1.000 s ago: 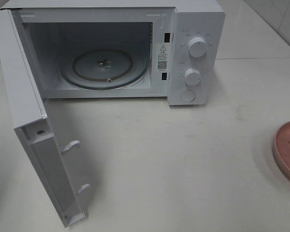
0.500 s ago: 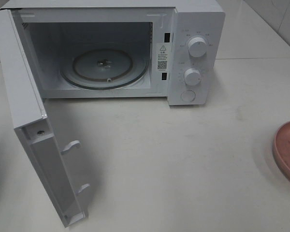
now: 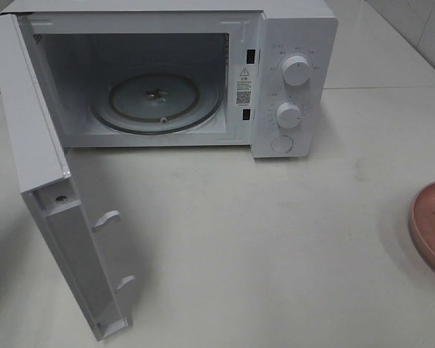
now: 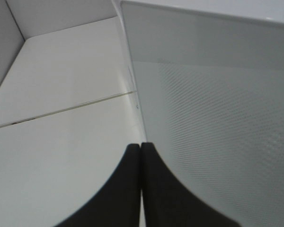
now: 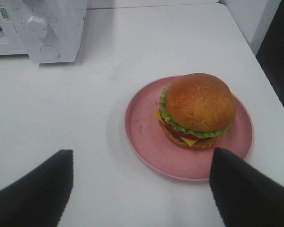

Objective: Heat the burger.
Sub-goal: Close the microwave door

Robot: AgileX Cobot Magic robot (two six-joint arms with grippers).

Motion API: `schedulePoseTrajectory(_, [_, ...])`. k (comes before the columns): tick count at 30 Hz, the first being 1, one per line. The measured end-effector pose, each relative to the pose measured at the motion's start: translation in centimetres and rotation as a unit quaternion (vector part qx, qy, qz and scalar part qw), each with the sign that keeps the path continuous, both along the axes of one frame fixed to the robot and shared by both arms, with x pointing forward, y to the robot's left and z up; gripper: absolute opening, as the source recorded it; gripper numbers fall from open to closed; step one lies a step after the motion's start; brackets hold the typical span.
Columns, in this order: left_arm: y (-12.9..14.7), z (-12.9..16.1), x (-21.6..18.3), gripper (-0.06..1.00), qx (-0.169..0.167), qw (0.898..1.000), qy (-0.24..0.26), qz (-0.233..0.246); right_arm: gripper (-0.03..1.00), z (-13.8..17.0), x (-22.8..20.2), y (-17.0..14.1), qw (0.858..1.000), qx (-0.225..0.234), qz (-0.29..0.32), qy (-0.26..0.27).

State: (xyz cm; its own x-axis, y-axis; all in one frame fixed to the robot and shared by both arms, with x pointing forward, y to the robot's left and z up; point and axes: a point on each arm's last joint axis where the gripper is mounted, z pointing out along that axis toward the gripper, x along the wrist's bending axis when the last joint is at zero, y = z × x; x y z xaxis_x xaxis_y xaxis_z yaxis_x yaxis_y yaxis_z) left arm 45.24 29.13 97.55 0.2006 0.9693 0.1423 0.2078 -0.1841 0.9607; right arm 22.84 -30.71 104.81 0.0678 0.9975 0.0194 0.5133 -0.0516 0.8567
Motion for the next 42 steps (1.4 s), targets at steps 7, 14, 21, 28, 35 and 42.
schedulePoseTrajectory(7, [-0.8, -1.2, 0.9, 0.00, -0.038, 0.999, -0.004, -0.038, 0.76, 0.0, 0.0, 0.0, 1.000, 0.000, 0.000, 0.000])
schedulePoseTrajectory(14, [-3.1, -2.5, 1.5, 0.00, -0.056, 0.993, -0.005, -0.107, 0.75, 0.0, 0.0, 0.0, 1.000, 0.000, 0.000, 0.000])
schedulePoseTrajectory(21, [-6.3, -3.1, 2.2, 0.00, -0.067, 0.986, 0.008, -0.155, 0.75, 0.0, 0.0, 0.0, 1.000, 0.000, 0.000, 0.000])
schedulePoseTrajectory(28, [-8.4, -3.3, 2.7, 0.00, -0.075, 0.980, 0.012, -0.182, 0.75, 0.0, 0.0, 0.0, 1.000, 0.000, 0.000, 0.000])
schedulePoseTrajectory(35, [-11.0, -2.6, 3.7, 0.00, -0.100, 0.978, -0.004, -0.185, 0.75, 0.0, 0.0, 0.0, 1.000, 0.000, 0.000, 0.000])
schedulePoseTrajectory(42, [-13.6, -2.1, 4.6, 0.00, -0.098, 0.979, -0.008, -0.178, 0.75, 0.0, 0.0, 0.0, 1.000, 0.000, 0.000, 0.000])
